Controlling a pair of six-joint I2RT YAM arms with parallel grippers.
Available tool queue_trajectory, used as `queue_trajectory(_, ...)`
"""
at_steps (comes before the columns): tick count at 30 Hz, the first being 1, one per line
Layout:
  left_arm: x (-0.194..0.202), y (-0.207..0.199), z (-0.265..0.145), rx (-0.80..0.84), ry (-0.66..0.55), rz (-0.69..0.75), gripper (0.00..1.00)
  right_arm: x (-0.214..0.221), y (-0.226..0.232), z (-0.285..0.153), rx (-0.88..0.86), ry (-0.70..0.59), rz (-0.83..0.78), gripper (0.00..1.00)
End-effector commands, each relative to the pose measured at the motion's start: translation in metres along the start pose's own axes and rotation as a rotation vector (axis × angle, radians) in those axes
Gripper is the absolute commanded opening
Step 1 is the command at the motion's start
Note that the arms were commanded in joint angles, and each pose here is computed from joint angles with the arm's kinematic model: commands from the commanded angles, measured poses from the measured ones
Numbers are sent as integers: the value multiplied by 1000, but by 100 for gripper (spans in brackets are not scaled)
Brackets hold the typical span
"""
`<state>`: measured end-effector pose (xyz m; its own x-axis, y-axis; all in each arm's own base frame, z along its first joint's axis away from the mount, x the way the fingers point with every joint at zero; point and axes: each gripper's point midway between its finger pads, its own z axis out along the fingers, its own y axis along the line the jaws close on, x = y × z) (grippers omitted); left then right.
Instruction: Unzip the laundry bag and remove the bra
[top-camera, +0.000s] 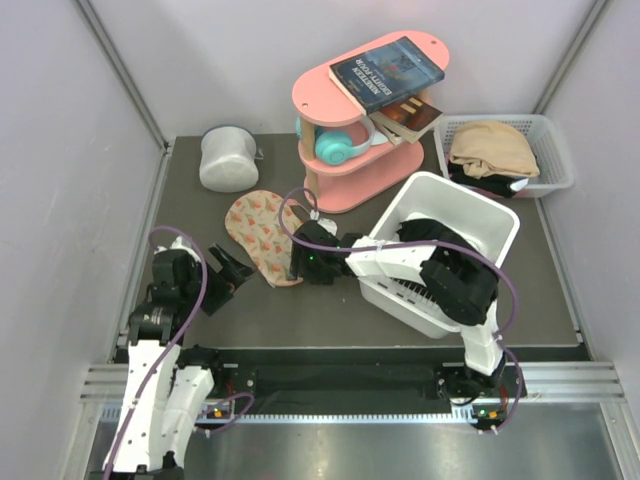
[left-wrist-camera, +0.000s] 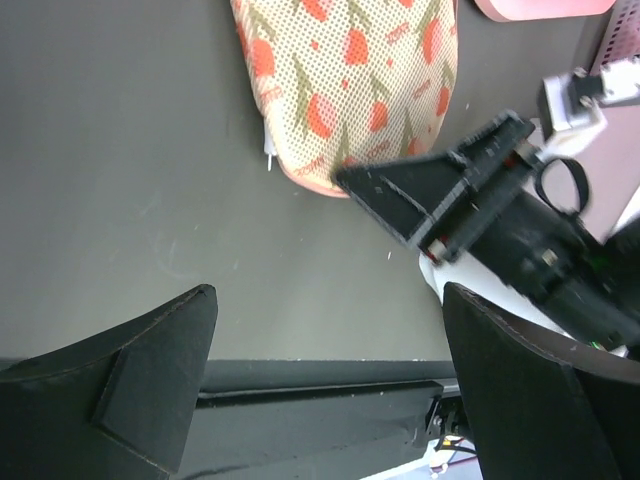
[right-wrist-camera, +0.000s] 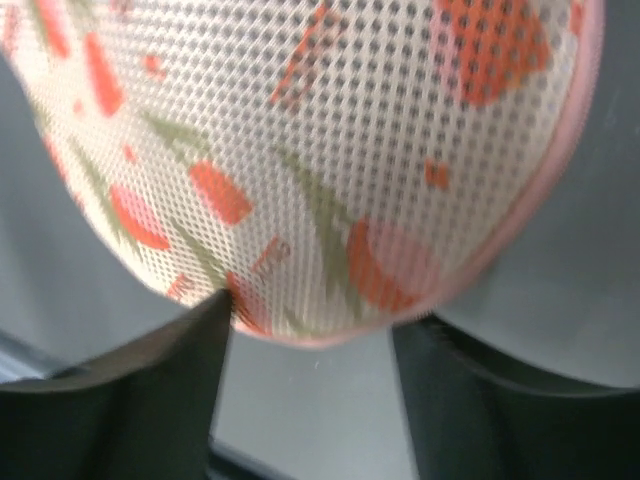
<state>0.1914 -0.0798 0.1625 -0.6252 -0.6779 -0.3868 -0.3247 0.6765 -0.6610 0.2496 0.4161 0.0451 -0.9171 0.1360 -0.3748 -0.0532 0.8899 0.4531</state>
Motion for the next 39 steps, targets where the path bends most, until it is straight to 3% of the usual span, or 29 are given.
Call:
queue_trajectory(1, -3, -3, -14, -2, -33, -7, 99, -25, 14, 8, -3, -84, 23, 55)
queue_trajectory(4, 2, 1, -17, -8, -25, -10, 99, -29, 13, 9, 11, -93, -36, 33)
queue_trajectory(5, 3, 1, -17, -8, -23, -9, 99, -29, 13, 7, 12, -93, -48, 19)
queue_trajectory(8, 6, 2, -19, -6, -21, -12, 99, -27, 11, 2, 1, -88, -99, 0)
queue_trajectory(16, 8, 6, -22, -17, -12, 21, 99, 23, 23, -19, -201, 144, -263, 0)
queue_trajectory(23, 14, 11, -13, -17, 8, -9, 98, 44, 22, -60, -324, 241, -347, 0)
queue_trajectory(27, 20, 17, 0, -11, 29, -34, 97, 23, 2, -51, -264, 225, -348, 0)
queue_trajectory(30, 23, 14, 11, 20, 47, -71, 94, -12, -11, -42, -188, 137, -318, 0)
queue_trajectory(33, 19, 13, 21, 32, 43, -85, 93, -48, -11, -42, -120, 33, -328, 23)
queue_trajectory(34, 18, 13, 25, 25, 49, -90, 92, -60, -4, -44, -119, 3, -340, 46)
queue_trajectory(37, 11, 11, 32, 26, 44, -88, 91, -77, 3, -54, -98, -42, -355, 77)
queue_trajectory(39, 10, 12, 37, 18, 46, -95, 91, -75, 4, -61, -84, -59, -370, 81)
